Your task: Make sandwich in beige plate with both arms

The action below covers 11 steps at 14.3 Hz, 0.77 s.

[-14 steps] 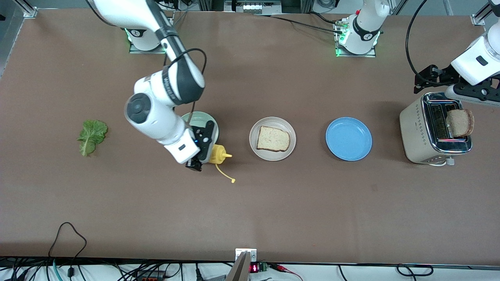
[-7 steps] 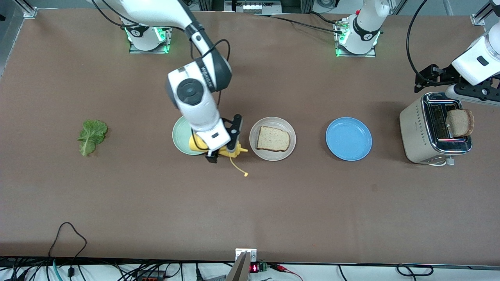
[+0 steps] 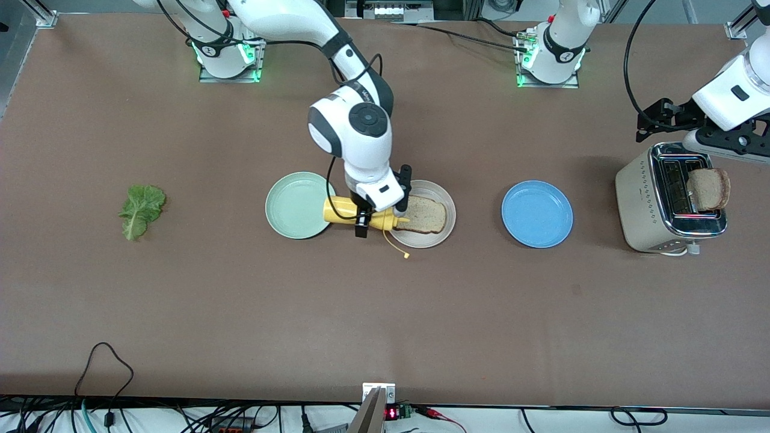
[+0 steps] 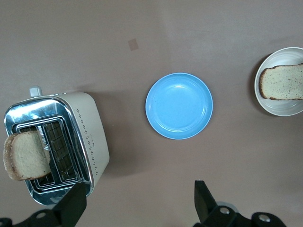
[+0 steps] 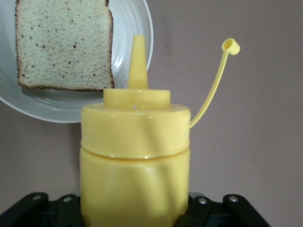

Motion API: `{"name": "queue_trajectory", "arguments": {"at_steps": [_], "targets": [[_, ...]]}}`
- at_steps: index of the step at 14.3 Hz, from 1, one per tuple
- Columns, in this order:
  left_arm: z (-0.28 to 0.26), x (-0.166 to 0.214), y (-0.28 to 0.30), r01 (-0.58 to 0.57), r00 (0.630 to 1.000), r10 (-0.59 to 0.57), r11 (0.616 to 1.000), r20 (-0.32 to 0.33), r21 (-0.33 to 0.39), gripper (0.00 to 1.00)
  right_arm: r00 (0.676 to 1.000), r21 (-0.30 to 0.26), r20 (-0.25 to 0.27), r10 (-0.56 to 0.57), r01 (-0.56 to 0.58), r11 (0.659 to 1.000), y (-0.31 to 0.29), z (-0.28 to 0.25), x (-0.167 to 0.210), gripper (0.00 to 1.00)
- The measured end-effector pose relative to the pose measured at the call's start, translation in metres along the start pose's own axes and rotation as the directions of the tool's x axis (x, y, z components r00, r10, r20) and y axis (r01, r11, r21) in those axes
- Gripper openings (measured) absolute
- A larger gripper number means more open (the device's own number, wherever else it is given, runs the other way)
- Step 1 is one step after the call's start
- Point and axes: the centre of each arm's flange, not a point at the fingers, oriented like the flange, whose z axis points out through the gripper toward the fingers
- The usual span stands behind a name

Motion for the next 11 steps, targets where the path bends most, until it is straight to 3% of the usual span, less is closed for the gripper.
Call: {"name": "queue_trajectory", "arguments": {"at_steps": [7, 11], "targets": [[-0.006, 0.002, 0.009, -0.011, 1.000, 0.011, 1.000, -0.012, 0.003, 1.00, 0.994, -0.075, 0.090, -0.057, 0.063, 0.995, -0.039, 0.035, 0.031, 0.43], [-0.006, 0.002, 0.012, -0.004, 1.000, 0.004, 1.000, -0.011, 0.004, 1.00, 0.994, -0.099, 0.102, -0.042, 0.052, 0.994, -0.048, 0.038, 0.037, 0.43]]}}
